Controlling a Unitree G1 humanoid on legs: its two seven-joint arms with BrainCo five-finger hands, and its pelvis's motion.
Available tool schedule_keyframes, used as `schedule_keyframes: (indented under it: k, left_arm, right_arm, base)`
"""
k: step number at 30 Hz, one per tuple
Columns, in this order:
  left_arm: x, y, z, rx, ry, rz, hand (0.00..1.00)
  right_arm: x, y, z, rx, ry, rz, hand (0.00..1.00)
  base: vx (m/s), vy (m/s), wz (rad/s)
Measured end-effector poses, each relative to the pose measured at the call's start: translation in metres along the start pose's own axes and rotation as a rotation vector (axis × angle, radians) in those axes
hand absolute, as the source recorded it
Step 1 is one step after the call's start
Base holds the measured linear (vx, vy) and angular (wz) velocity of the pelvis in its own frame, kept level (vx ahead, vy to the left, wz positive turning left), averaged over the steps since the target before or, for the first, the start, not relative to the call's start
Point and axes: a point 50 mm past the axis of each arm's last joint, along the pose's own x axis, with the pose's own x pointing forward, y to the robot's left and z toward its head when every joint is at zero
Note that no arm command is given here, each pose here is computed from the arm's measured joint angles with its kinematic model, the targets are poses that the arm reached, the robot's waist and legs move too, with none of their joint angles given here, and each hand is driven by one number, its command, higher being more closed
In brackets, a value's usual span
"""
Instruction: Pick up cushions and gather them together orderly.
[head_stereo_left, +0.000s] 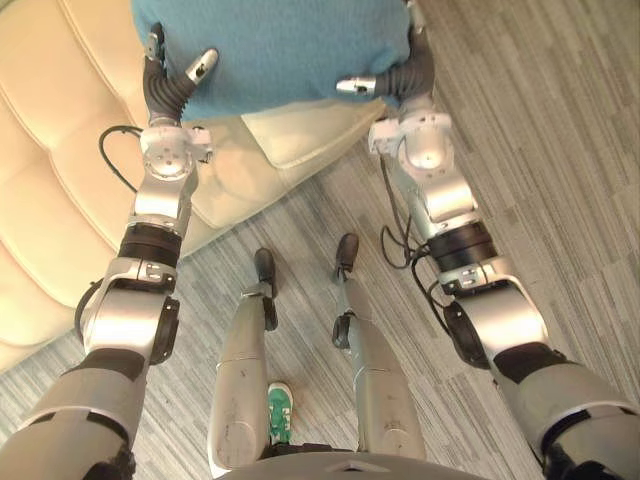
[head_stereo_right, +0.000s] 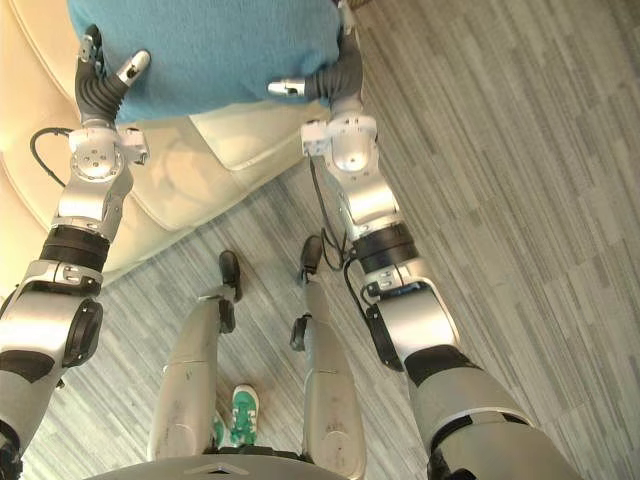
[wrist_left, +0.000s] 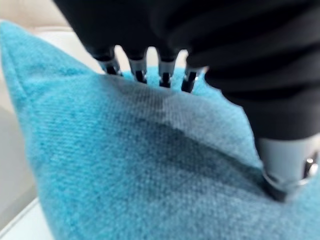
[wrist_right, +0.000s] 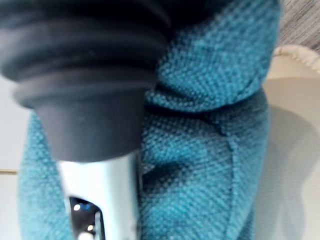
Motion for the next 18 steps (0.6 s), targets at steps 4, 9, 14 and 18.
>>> schedule_keyframes:
  k: [4,9,14,18]
  left_arm:
    - [0.001,0.006,0.014,-0.076,-0.048,0.041,0.0]
    - [-0.007,0.019,0.012,-0.156,-0.061,0.077,0.0]
    - [-0.026,0.031,0.0,-0.239,-0.068,0.126,0.0]
    - [-0.041,0.047,-0.011,-0.254,-0.073,0.18,0.0]
  right_arm:
    - [0.006,-0.002,0.011,-0.001,-0.029,-0.011,0.0]
    - [0.006,-0.003,0.02,0.015,-0.059,-0.032,0.0]
    - [-0.003,-0.014,0.019,0.055,-0.077,-0.08,0.0]
    - [-0.013,-0.028,0.007,0.075,-0.048,-0.136,0.0]
  base:
    - [0.02,-0.04,0.16]
    - [0.0,-0.033,0.07]
    - [-0.02,-0.03,0.09]
    - [0.0,-0.01,0.06]
